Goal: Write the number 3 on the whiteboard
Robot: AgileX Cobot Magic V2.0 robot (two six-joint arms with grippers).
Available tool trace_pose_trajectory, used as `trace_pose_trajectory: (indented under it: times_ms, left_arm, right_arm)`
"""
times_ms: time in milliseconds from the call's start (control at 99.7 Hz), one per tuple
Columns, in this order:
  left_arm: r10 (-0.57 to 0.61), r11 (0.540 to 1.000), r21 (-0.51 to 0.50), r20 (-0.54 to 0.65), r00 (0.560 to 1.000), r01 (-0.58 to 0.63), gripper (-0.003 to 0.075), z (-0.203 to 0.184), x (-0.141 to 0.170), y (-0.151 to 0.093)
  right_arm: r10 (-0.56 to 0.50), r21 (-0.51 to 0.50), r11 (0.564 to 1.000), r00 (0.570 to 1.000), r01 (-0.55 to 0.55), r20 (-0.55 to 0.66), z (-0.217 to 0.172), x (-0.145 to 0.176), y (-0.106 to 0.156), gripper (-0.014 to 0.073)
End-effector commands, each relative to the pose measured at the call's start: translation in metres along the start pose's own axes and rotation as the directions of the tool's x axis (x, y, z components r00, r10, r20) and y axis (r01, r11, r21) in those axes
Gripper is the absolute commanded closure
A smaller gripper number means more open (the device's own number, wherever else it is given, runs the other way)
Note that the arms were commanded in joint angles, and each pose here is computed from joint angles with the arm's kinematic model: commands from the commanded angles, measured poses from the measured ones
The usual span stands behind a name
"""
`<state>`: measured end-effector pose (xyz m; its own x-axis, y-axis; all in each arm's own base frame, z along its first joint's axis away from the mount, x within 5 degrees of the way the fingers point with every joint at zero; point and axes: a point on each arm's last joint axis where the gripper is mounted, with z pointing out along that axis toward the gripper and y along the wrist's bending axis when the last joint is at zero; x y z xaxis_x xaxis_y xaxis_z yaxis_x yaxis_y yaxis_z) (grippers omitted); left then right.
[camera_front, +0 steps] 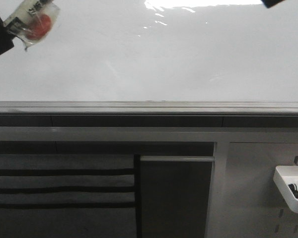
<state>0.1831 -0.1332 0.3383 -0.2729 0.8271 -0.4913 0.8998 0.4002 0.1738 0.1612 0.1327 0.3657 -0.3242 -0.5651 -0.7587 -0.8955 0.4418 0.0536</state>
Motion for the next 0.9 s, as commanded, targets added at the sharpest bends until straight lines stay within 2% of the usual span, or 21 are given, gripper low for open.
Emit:
trace_pose_trajectory:
  times_ms: [0, 110, 291, 451, 561, 892]
  left_arm:
    - [0.086, 0.996, 0.023, 0.079, 0.993, -0.088, 0.0738, -0.016, -0.013, -0.012]
    - [0.128, 0.990, 0.043, 0.088, 0.988, -0.132, 0.0738, -0.015, -0.017, -0.021]
    - [0.188, 0.979, 0.063, 0.101, 0.977, -0.194, 0.0738, -0.014, -0.022, -0.031]
    - [0.193, 0.977, 0.071, 0.097, 0.976, -0.200, 0.0738, -0.014, -0.021, -0.033]
    - [0.193, 0.977, 0.072, 0.096, 0.976, -0.201, 0.0738, -0.014, -0.021, -0.033]
    - [0.194, 0.976, 0.082, 0.086, 0.977, -0.201, 0.0738, -0.014, -0.020, -0.033]
  right_arm:
    - [-0.101, -0.071, 0.992, 0.991, 0.108, 0.093, -0.004, -0.024, 0.002, 0.0077]
    - [-0.187, -0.168, 0.962, 0.970, 0.213, 0.156, 0.001, -0.041, 0.003, 0.0077]
    - [-0.310, -0.201, 0.917, 0.932, 0.345, 0.186, 0.018, -0.058, 0.001, 0.0084]
    - [-0.440, -0.227, 0.860, 0.889, 0.457, 0.125, 0.043, -0.071, 0.012, 0.0190]
    - [-0.455, -0.248, 0.846, 0.882, 0.472, 0.125, 0.057, -0.080, 0.016, 0.0235]
    - [-0.427, -0.267, 0.860, 0.900, 0.435, 0.091, 0.080, -0.082, 0.007, 0.0240]
